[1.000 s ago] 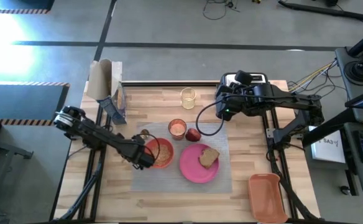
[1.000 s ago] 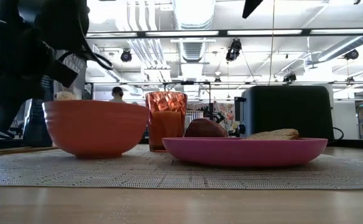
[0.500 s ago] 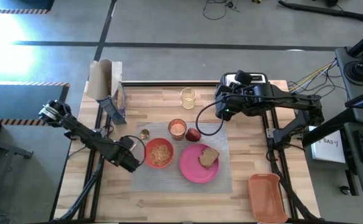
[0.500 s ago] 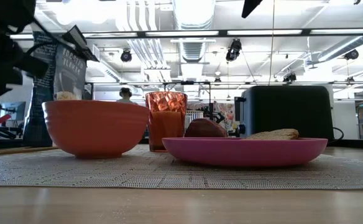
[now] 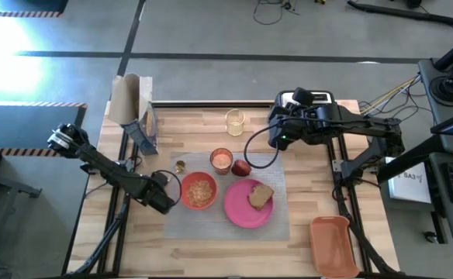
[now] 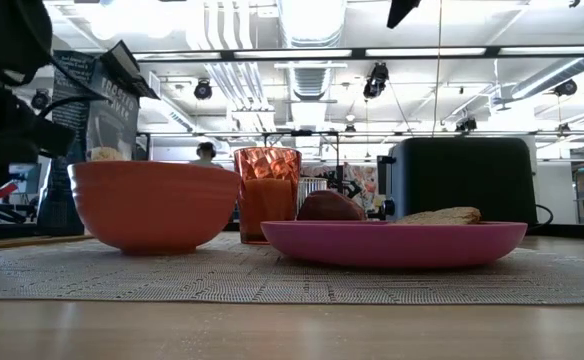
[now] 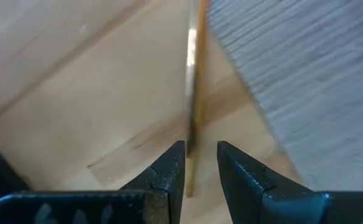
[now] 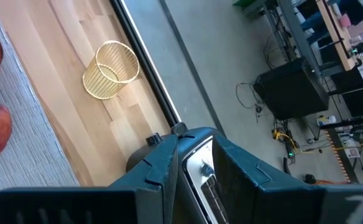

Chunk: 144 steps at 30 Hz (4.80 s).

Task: Arrange a breakfast setting
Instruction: Put the yellow spoon from the orange cup on the gray placemat, then return to Home Position

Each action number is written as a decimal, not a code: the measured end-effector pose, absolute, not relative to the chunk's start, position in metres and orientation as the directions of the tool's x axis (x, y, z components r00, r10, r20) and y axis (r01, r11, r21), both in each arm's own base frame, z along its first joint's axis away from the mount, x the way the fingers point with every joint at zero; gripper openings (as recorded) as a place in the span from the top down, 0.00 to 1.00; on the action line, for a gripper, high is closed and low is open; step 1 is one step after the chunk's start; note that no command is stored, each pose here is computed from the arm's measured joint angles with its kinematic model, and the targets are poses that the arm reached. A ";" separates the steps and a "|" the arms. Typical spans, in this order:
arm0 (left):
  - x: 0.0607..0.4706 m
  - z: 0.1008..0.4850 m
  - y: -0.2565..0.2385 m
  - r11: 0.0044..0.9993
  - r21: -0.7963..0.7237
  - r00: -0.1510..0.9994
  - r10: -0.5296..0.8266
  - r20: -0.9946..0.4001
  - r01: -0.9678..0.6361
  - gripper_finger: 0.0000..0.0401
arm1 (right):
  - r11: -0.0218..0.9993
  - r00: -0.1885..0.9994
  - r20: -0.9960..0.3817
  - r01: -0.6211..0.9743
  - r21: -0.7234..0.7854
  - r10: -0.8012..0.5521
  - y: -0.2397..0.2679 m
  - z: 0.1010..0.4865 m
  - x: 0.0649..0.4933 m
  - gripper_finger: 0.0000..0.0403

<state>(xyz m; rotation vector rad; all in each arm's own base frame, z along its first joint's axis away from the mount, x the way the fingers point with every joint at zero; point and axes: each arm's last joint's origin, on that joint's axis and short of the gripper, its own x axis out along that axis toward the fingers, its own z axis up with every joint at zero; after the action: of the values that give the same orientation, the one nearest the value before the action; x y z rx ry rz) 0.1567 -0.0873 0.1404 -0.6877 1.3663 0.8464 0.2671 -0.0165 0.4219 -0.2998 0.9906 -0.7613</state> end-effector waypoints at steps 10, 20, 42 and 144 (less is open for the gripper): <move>0.161 0.147 -0.091 0.562 0.057 0.009 0.115 -0.993 -0.825 0.80 | 0.709 0.331 -0.636 0.447 -0.545 -0.697 -0.016 0.422 0.268 0.77; 0.159 0.137 -0.089 0.551 0.109 -0.036 0.143 -0.989 -0.827 0.80 | 0.709 0.331 -0.635 0.448 -0.545 -0.698 -0.016 0.422 0.268 0.77; 0.165 0.132 -0.092 0.548 0.099 -0.021 0.148 -0.989 -0.831 0.98 | 0.709 0.331 -0.635 0.448 -0.545 -0.698 -0.016 0.422 0.268 0.77; 0.148 0.238 -0.042 0.967 -0.131 0.970 0.202 -0.137 -0.220 0.94 | 0.709 0.332 -0.635 0.448 -0.545 -0.698 -0.016 0.423 0.268 0.77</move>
<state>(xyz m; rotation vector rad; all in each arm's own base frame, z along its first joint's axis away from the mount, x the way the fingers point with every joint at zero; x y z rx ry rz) 0.1476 -0.0424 0.2376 -0.1458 0.1233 0.2139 0.2684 -0.0164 0.4225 -0.2933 0.9751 -0.7626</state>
